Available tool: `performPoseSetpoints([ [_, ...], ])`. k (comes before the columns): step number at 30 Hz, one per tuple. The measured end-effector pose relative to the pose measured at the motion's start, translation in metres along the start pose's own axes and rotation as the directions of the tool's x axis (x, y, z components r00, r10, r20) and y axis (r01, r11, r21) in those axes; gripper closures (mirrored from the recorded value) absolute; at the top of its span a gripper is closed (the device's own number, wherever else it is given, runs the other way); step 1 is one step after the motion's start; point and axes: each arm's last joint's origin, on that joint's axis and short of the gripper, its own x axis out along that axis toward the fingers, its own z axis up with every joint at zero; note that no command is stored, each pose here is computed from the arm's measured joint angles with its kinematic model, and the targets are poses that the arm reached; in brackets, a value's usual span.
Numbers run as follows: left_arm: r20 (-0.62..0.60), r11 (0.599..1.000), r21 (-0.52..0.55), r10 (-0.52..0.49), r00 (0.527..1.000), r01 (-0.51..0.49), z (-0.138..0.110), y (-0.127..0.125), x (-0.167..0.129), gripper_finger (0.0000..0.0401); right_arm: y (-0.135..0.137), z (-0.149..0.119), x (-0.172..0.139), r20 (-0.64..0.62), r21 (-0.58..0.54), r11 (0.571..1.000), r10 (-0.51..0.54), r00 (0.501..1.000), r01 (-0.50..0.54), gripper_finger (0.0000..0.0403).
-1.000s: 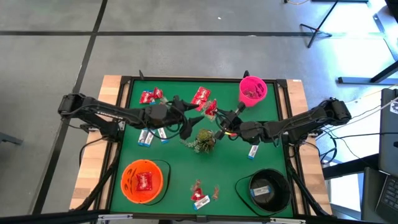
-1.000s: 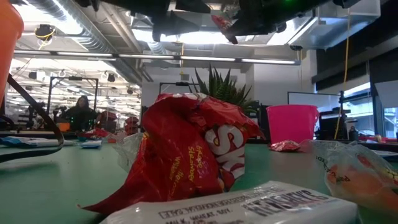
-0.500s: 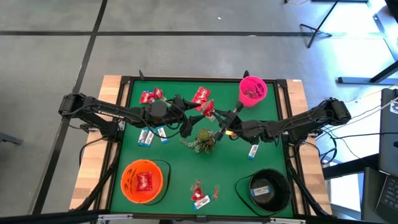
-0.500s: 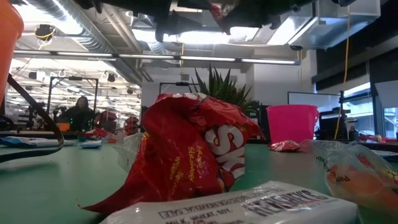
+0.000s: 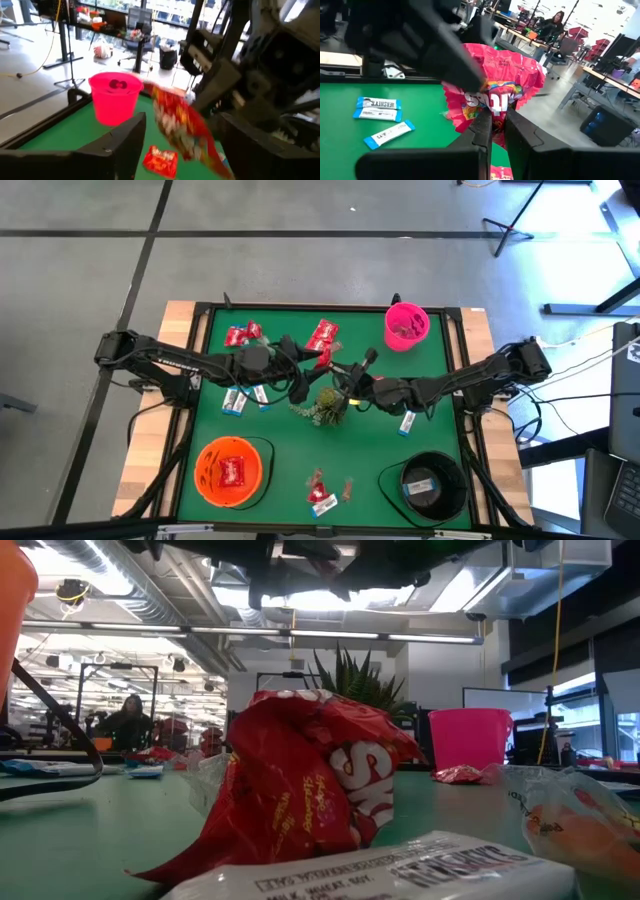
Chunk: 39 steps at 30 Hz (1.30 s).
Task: Sort candy
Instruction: Put the red candy into the orange bucket
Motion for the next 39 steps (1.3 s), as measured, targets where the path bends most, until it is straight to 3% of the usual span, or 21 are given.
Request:
performPoseSetpoints([
  [14,-0.050,0.996,0.093,0.007,0.999,-0.002,-0.005,-0.001,-0.002,0.0388,-0.001,-0.002,-0.001,-0.031,-0.068,0.998,-0.019,0.999,0.017,0.0346],
  [23,-0.089,0.993,0.116,0.012,0.996,-0.002,-0.001,0.001,-0.011,0.0400,-0.003,0.002,-0.007,-0.029,-0.123,0.990,-0.068,0.997,0.064,0.0239],
  [30,-0.143,0.990,0.139,0.014,0.990,0.006,0.024,0.007,-0.059,0.0401,-0.011,0.021,-0.032,-0.007,-0.151,0.973,-0.178,0.984,0.175,0.0156],
  [33,-0.169,0.988,0.140,-0.039,0.985,0.063,0.032,0.004,-0.085,0.0401,-0.016,0.026,-0.041,-0.016,-0.161,0.966,-0.207,0.978,0.202,0.0141],
  [39,-0.257,0.949,0.053,-0.287,0.923,0.310,0.037,-0.010,-0.140,0.0401,-0.026,0.028,-0.054,-0.053,-0.146,0.965,-0.226,0.973,0.217,0.0142],
])
